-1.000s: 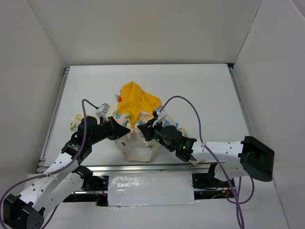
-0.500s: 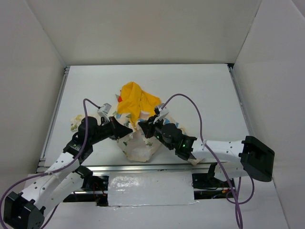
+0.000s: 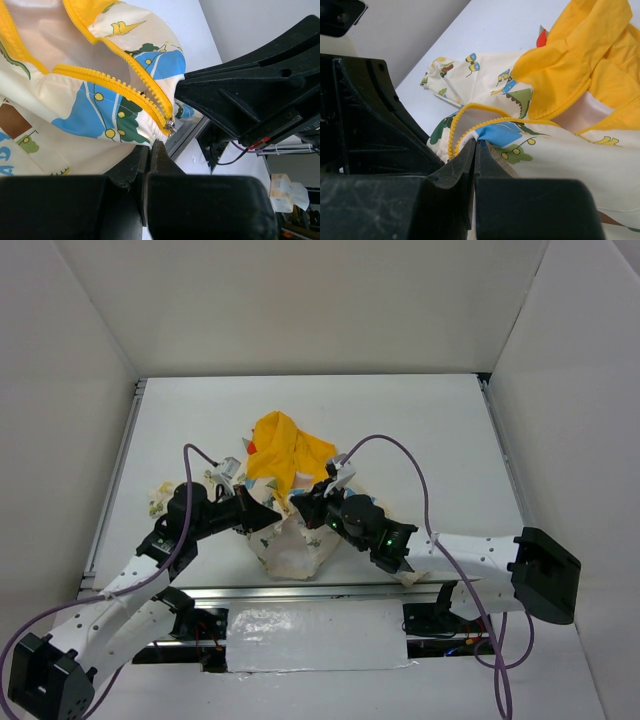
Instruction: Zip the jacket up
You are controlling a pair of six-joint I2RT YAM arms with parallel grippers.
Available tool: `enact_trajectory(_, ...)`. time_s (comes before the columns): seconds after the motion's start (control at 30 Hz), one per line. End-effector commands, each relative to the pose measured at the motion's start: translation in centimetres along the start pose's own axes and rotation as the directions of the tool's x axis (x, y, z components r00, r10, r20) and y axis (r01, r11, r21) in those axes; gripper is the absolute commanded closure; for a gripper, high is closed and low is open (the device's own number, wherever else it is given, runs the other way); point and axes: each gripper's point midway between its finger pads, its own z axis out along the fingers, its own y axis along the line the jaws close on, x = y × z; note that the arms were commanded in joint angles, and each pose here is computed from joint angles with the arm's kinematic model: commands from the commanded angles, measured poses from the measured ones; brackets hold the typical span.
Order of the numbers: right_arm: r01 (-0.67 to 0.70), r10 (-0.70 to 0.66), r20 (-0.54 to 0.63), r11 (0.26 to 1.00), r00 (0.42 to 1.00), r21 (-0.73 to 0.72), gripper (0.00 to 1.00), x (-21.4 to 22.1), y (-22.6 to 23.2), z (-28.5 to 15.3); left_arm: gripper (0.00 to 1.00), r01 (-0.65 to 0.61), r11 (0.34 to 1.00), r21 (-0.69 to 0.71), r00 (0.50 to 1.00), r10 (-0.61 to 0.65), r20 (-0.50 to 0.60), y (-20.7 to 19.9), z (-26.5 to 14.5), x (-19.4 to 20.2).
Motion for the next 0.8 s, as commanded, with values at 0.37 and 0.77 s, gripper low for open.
enact_trajectory(0.37,-0.032,0.026,-0.085,0.997,0.996,-0.071,0.74,0.6,0.9,-0.7,1.0,-0.016,0.999,0.048,0.997,0.019,-0.077,-0.6,-0.1,1.4)
enact_trajectory(0.77,-0.065,0.062,-0.094,0.997,0.994,-0.036,0.42,-3.2,-0.1,-1.3,1.0,0.016,0.999,0.028,0.989,-0.012,-0.148,0.3,0.3,2.8)
